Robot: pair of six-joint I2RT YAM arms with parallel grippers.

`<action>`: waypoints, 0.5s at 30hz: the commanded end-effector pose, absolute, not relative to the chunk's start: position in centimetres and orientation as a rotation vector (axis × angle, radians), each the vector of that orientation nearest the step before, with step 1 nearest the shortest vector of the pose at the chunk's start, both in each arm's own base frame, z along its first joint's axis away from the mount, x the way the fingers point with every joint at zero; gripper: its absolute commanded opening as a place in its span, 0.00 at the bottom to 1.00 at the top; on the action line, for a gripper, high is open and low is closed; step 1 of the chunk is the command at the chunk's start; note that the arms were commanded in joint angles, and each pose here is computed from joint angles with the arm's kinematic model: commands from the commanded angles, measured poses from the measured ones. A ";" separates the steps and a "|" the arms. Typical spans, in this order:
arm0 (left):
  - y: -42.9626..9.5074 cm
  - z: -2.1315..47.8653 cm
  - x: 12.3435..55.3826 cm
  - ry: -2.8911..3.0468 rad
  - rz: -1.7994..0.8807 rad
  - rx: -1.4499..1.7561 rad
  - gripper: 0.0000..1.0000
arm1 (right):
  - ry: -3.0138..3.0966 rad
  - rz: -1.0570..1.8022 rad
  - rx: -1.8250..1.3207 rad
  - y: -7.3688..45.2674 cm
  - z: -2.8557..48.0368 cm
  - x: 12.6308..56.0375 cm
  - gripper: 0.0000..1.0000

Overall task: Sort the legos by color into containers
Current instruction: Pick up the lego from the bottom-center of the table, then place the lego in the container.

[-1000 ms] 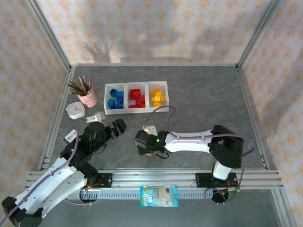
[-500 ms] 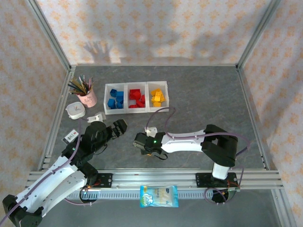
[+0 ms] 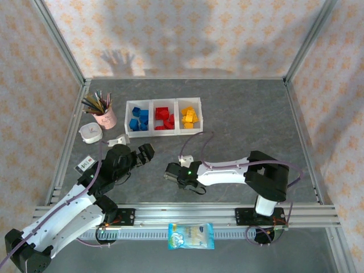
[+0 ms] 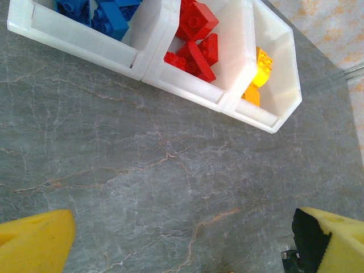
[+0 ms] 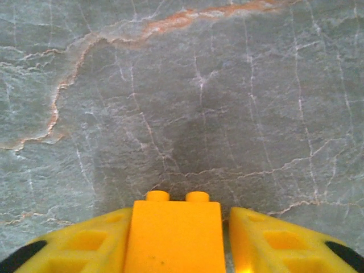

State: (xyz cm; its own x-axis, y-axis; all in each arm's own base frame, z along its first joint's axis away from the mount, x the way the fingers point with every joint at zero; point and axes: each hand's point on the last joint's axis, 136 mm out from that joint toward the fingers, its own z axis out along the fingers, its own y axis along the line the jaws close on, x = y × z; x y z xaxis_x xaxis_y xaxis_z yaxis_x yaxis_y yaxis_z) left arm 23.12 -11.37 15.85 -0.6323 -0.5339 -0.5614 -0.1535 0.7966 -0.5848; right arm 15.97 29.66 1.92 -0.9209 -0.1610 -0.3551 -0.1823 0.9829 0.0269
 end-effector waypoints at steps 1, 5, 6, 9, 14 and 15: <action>-11.4 16.8 23.5 2.182 -0.664 -0.509 0.99 | 2.733 0.088 -0.255 30.0 2.3 16.4 0.39; -11.4 17.0 23.6 2.179 -0.660 -0.507 0.99 | 2.706 0.133 -0.263 30.7 3.4 16.7 0.33; -11.4 17.0 23.6 2.178 -0.661 -0.506 0.99 | 2.692 0.135 -0.268 30.8 3.9 17.0 0.33; -11.6 17.5 23.8 2.167 -0.667 -0.500 0.99 | 2.650 0.143 -0.259 30.8 5.9 18.3 0.32; -12.1 18.2 24.6 2.149 -0.676 -0.481 0.99 | 2.561 0.193 -0.201 30.1 10.0 22.8 0.32; -12.2 18.5 24.8 2.142 -0.679 -0.477 0.99 | 2.534 0.191 -0.185 29.8 10.9 24.2 0.33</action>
